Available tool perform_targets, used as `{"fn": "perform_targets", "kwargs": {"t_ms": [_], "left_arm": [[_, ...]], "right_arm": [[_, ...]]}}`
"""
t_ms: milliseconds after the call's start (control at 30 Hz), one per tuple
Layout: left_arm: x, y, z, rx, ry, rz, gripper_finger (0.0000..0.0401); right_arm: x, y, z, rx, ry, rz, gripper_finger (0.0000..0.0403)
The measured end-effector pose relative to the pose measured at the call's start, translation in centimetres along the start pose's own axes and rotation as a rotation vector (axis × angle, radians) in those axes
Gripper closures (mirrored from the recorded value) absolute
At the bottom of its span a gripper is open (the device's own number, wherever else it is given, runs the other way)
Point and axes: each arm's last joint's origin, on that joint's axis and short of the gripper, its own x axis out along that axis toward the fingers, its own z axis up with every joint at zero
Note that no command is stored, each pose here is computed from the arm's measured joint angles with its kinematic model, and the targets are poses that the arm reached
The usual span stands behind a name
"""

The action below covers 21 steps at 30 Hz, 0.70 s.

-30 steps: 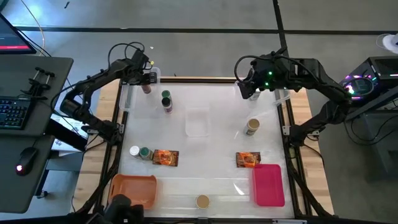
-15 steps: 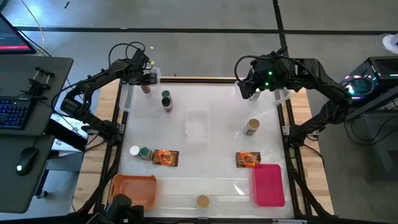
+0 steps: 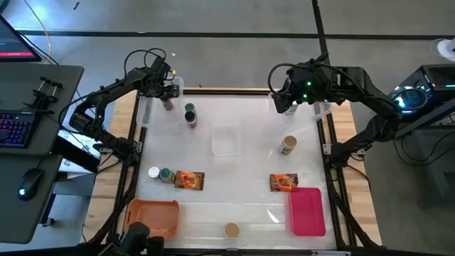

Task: Sort spices by type
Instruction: Put the bottom gold seasoning bottle into the orange bin

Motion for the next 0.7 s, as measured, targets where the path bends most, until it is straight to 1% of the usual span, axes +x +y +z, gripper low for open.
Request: {"fn": "perform_targets", "kwargs": {"t_ms": [67, 133, 300, 400, 467, 567, 700], "left_arm": [[-0.4, 0.0, 0.2, 0.014, -0.008, -0.007, 0.0121], [-1.4, -0.1, 0.8, 0.013, -0.044, -0.028, 0.0121], [-5.6, -0.1, 2.6, 0.016, -0.191, -0.098, 0.0121], [-8.3, 0.0, 3.2, 0.006, -0.272, -0.138, 0.0121], [-9.8, -0.2, 3.0, 0.004, -0.312, -0.171, 0.0121], [-11.8, -1.2, 2.2, 0.021, -0.361, -0.254, 0.0121], [-14.3, -3.9, 0.2, 0.08, -0.423, -0.406, 0.0121]], "right_arm": [[0.0, 0.0, 0.0, 0.0, 0.004, 0.005, 0.0163], [0.0, 0.0, 0.0, 0.0, 0.008, 0.01, 0.0163], [0.0, 0.0, 0.0, 0.0, 0.01, 0.014, 0.0163], [0.0, 0.0, 0.0, 0.0, 0.01, 0.014, 0.0163], [0.0, 0.0, 0.0, 0.0, 0.011, 0.015, 0.0163], [0.0, 0.0, 0.0, 0.0, 0.01, 0.015, 0.0163], [0.0, 0.1, 0.0, -0.004, 0.004, 0.02, 0.0163]]}}
